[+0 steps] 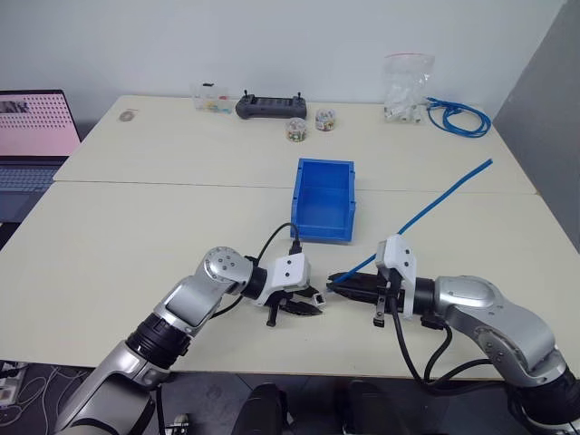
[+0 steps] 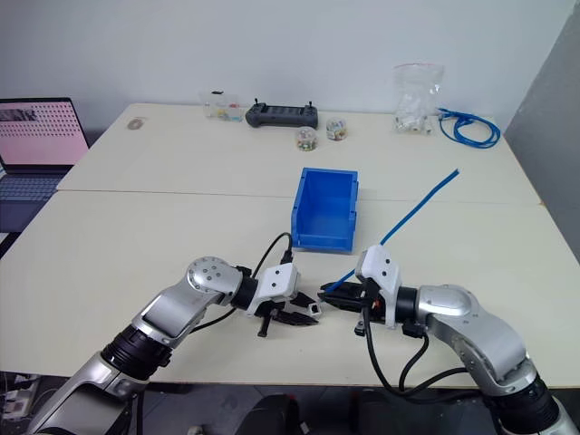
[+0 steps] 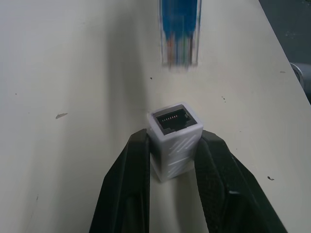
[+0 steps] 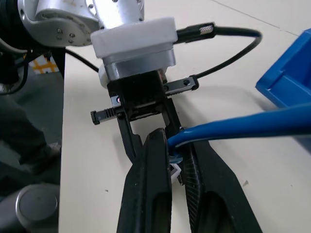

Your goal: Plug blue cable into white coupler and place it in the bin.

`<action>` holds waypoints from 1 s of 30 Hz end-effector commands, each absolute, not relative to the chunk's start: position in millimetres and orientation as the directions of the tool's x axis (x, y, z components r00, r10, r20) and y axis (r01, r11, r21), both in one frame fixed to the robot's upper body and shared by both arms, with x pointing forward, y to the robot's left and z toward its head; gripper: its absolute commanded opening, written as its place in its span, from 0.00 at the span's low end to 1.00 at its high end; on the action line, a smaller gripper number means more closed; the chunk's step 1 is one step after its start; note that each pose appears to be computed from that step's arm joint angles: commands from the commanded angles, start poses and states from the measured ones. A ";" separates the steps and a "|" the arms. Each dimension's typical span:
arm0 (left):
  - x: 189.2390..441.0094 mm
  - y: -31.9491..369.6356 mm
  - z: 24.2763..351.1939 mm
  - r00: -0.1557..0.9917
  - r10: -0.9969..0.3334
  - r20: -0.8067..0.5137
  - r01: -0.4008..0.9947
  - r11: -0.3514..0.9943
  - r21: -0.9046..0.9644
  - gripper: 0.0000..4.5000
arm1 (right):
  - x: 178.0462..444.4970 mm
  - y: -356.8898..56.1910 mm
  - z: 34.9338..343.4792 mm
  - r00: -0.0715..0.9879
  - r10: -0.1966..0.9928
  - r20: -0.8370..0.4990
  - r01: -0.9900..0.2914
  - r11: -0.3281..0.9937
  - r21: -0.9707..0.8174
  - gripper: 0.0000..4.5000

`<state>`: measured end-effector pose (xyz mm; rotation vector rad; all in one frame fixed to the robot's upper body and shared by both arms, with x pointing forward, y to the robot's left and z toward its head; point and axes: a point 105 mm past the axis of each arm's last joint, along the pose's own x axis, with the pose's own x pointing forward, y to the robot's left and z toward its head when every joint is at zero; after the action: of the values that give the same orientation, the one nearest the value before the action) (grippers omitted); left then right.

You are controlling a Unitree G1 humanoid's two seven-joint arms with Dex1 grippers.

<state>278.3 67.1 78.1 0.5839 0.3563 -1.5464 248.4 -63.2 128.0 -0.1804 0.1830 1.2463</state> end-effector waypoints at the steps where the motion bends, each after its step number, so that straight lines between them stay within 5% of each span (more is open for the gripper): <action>1: 274.3 69.3 62.5 -0.001 -0.796 -0.606 0.993 -0.075 0.096 0.21 | 248.3 -57.2 133.0 0.265 0.939 -0.218 -0.964 0.249 -0.099 0.02; 30: 275.7 68.6 61.8 0.002 -0.811 -0.585 0.992 -0.074 0.105 0.21 | 253.5 -54.9 105.7 0.145 0.932 -0.333 -0.983 0.097 -0.157 0.02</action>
<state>279.3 66.8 76.8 0.5863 0.3372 -1.5535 257.5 -56.5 112.6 -0.3491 0.1342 1.3851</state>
